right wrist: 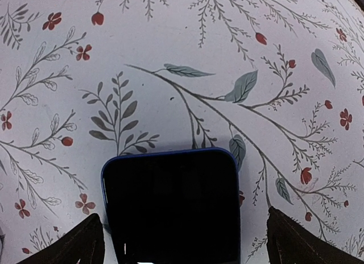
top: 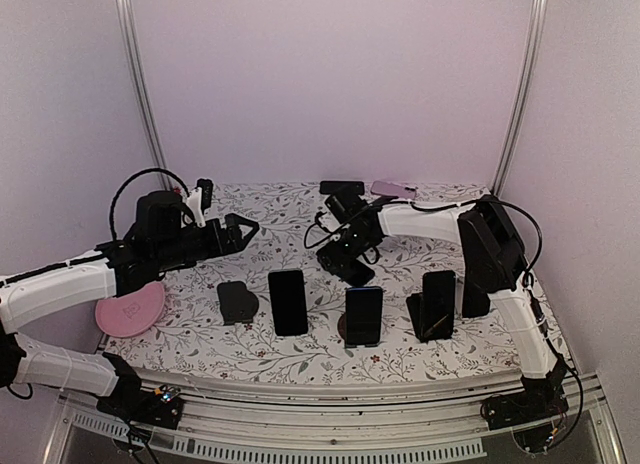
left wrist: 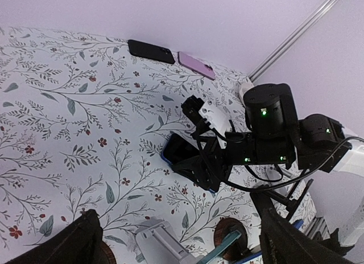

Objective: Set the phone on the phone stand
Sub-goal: Pick up the phone at the center of the board.

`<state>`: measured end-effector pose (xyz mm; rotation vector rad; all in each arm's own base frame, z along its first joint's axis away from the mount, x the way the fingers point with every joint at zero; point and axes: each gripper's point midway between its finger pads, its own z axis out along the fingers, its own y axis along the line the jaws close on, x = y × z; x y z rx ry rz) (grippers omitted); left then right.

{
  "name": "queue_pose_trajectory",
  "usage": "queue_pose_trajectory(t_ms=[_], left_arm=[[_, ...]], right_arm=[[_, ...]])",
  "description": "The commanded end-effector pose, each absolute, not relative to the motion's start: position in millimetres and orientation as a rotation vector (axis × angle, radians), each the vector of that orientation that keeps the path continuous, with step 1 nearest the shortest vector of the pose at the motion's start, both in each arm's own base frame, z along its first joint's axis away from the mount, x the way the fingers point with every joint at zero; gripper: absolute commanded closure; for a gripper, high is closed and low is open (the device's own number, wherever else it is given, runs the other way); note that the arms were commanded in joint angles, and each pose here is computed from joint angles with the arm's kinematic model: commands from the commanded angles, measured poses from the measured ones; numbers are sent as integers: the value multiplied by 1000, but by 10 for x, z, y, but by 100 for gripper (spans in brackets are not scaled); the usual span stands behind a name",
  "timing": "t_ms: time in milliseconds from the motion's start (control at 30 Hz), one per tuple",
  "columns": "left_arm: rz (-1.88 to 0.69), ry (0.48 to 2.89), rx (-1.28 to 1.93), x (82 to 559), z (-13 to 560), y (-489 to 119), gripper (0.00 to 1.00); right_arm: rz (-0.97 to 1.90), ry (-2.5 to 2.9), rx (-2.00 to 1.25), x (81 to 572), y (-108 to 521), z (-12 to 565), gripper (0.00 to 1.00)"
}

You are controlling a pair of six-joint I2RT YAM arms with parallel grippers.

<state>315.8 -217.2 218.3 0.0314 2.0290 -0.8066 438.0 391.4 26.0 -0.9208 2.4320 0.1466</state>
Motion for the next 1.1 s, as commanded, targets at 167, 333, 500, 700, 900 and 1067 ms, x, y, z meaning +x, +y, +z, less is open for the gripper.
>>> queue_pose_trajectory(t_ms=[167, 333, 500, 700, 900, 1067], left_arm=[[-825, 2029, 34, 3178, 2131, -2167, 3], [-827, 2031, 31, 3184, 2109, -2168, 3], [-831, 2033, 30, 3185, 2100, -2174, 3], [-831, 2030, 27, 3185, 2116, -2164, 3], [-859, 2035, 18, 3217, 2093, -2175, 3], [-879, 2039, 9, 3245, 2067, -2175, 3]], right_arm=[[97, 2459, -1042, 4319, 3671, 347, 4], [36, 2464, -1094, 4264, 3643, 330, 6], [-8, 2469, -1151, 4245, 3650, 255, 8], [-22, 2515, -1187, 4188, 3654, 119, 18], [-58, 2551, -1240, 4094, 3655, -77, 18], [-64, 2567, -1246, 4071, 3636, -130, 15]])
